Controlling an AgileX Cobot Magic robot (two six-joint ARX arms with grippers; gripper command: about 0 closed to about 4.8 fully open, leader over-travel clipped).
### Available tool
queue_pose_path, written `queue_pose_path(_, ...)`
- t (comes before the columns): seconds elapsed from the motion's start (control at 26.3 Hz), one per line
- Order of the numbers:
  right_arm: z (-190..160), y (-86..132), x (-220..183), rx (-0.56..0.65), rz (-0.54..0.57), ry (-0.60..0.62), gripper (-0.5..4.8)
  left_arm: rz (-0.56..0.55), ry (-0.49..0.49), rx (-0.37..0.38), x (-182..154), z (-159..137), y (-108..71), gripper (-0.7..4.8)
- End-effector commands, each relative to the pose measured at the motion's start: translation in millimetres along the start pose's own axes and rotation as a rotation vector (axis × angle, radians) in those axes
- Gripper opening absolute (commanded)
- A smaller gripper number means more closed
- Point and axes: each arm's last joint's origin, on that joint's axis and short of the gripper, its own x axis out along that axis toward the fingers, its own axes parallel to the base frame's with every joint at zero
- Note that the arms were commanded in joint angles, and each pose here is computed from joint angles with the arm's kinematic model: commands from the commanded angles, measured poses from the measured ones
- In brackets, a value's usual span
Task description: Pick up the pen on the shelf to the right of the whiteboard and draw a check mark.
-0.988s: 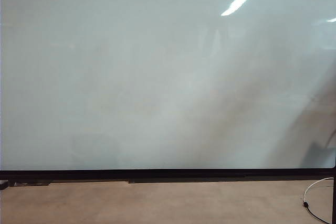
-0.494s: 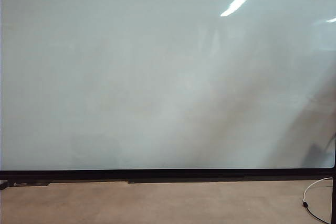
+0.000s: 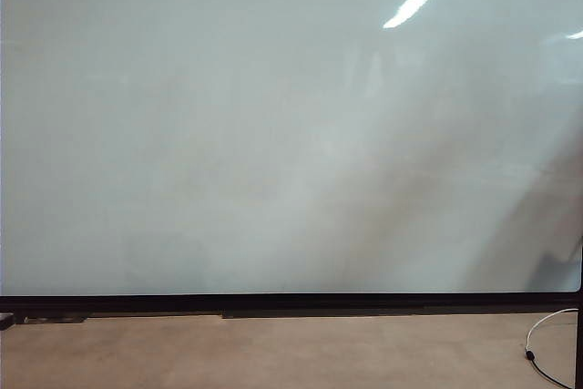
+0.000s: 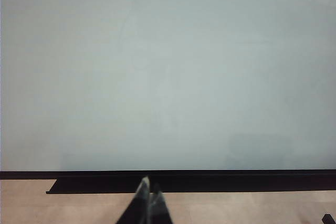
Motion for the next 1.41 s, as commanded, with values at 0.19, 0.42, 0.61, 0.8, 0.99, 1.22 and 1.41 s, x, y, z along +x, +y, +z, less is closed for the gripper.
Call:
queue_pose_path(0.19, 9.6, 0.5, -7.9, -0.04, -0.118, -0.033, -0.09, 0.0, -0.016, 0.004, -0.2, 2.3, 0.0, -0.04)
queue_pose_path(0.42, 21.7, 23.7, -31.4, -0.038, -0.32, -0.049, -0.09, -0.001, -0.016, 0.004, -0.2, 2.3, 0.0, -0.04)
queue_pose_path(0.61, 37.1, 69.1, -55.9, -0.024, -0.477, -0.062, -0.09, -0.001, -0.015, 0.004, -0.2, 2.2, 0.0, -0.05)
queue_pose_path(0.8, 49.9, 107.7, -75.0, -0.015, -0.481, -0.001, -0.09, -0.001, -0.016, 0.004, -0.2, 2.3, 0.0, -0.05)
queue_pose_path(0.99, 63.3, 140.4, -84.4, -0.009, -0.339, 0.045, -0.09, -0.001, -0.015, 0.004, -0.2, 2.2, 0.0, -0.04)
queue_pose_path(1.22, 68.9, 183.5, -90.9, 0.003, -0.077, 0.061, -0.09, -0.001, -0.015, 0.004, -0.2, 2.2, 0.0, -0.04)
queue_pose_path(1.41, 68.8, 202.5, -92.9, 0.011, 0.128, 0.069, -0.09, 0.0, -0.015, 0.004, -0.2, 2.2, 0.0, -0.04)
